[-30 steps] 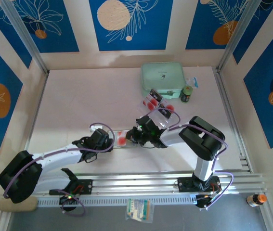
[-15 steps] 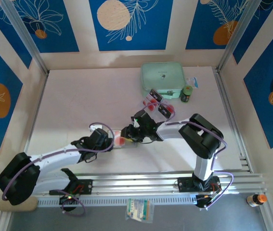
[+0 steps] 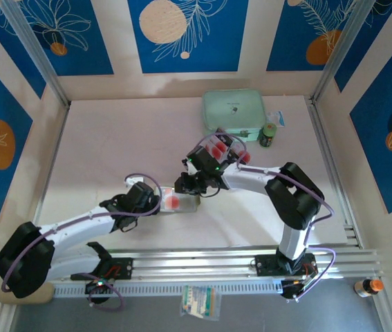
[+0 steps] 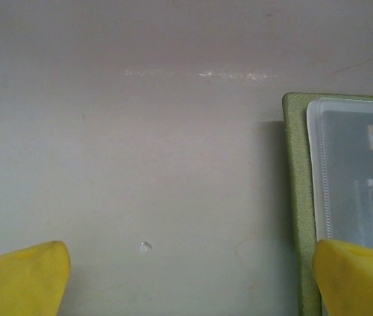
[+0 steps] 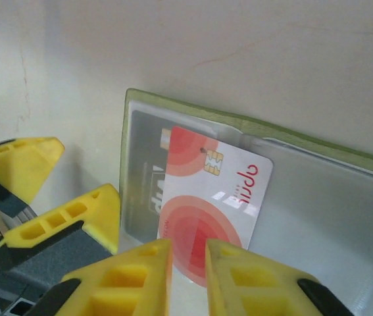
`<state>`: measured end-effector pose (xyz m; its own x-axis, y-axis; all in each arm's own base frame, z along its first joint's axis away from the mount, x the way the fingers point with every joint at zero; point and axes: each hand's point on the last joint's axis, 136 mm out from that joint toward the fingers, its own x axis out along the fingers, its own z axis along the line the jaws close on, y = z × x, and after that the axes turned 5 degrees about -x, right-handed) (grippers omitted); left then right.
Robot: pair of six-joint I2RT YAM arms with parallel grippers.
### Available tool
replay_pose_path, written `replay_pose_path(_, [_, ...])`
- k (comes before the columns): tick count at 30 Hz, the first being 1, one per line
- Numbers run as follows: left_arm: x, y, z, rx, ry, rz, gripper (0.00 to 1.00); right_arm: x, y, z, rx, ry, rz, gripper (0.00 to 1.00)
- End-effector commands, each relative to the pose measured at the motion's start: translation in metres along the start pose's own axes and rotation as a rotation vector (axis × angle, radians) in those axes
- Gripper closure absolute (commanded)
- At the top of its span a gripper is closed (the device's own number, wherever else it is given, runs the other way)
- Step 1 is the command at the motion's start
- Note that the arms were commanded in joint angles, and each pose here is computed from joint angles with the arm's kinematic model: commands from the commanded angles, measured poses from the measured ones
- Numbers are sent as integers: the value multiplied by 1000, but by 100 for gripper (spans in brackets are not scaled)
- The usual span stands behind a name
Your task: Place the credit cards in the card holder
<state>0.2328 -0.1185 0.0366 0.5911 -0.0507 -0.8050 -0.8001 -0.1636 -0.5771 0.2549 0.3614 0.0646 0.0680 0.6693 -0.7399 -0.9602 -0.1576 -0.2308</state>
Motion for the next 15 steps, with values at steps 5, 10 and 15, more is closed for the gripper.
replay_pose_path(5, [7,7,11,-18,-51,26,6,20,18,-15,-14,67,96,90])
replay_pose_path(10, [9,8,10,-18,-48,25,6,31,21,-16,-16,75,121,91])
replay_pose_path(15, [8,7,10,-22,-43,23,6,43,23,-7,-33,66,149,92])
